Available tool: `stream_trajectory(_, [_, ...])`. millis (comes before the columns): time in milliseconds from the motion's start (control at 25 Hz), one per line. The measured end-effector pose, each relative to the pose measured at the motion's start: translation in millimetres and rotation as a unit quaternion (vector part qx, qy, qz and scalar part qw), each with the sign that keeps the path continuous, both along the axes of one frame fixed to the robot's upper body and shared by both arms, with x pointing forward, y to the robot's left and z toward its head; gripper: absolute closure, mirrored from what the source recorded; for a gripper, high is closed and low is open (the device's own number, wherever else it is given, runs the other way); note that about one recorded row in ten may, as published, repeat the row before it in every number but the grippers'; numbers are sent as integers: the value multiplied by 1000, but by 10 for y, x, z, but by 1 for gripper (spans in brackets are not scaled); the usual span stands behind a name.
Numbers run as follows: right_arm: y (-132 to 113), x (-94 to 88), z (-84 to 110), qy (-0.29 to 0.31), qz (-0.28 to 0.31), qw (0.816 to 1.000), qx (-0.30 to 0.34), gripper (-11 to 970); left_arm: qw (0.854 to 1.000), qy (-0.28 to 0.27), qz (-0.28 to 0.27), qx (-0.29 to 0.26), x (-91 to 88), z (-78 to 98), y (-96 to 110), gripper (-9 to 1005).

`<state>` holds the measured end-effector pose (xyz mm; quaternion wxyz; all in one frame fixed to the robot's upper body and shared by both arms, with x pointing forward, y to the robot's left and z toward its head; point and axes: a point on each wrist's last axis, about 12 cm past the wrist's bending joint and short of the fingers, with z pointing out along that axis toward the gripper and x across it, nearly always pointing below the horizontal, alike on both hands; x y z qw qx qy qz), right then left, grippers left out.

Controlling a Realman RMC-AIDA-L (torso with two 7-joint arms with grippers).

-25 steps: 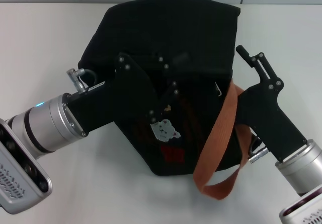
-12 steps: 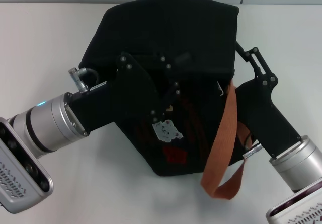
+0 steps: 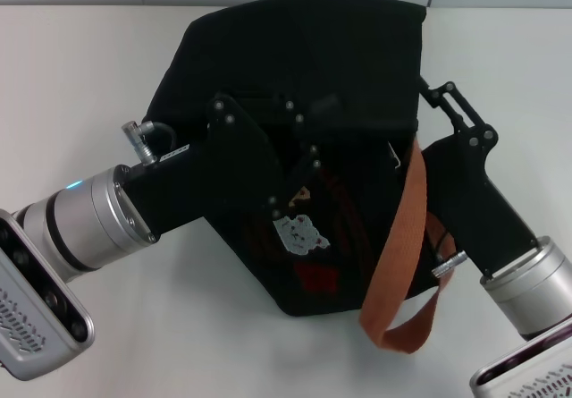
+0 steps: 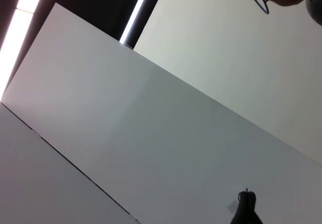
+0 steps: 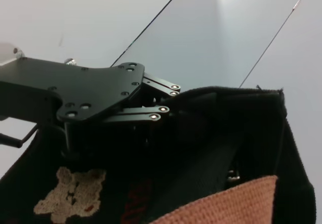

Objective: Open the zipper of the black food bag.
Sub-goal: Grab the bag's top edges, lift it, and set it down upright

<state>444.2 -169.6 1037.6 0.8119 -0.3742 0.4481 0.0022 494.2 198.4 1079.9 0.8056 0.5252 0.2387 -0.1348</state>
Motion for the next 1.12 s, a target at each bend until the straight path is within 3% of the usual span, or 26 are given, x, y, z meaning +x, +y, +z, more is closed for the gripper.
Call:
stream_trajectory(120, [4, 13, 3, -1, 1, 1000, -2, 206, 1000, 0, 0, 0, 0, 0, 0, 907])
stream_trajectory(800, [69, 98, -21, 15, 10, 1000, -20, 584, 1000, 3, 2, 0, -11, -12, 3, 907])
stream_trajectory(920, [76, 98, -18, 11, 9, 1000, -24, 801, 1000, 3, 2, 0, -13, -12, 5, 907])
stream_trajectory(1120, [98, 85, -5, 1, -1, 1000, -30, 874, 1000, 3, 2, -1, -16, -13, 7, 907])
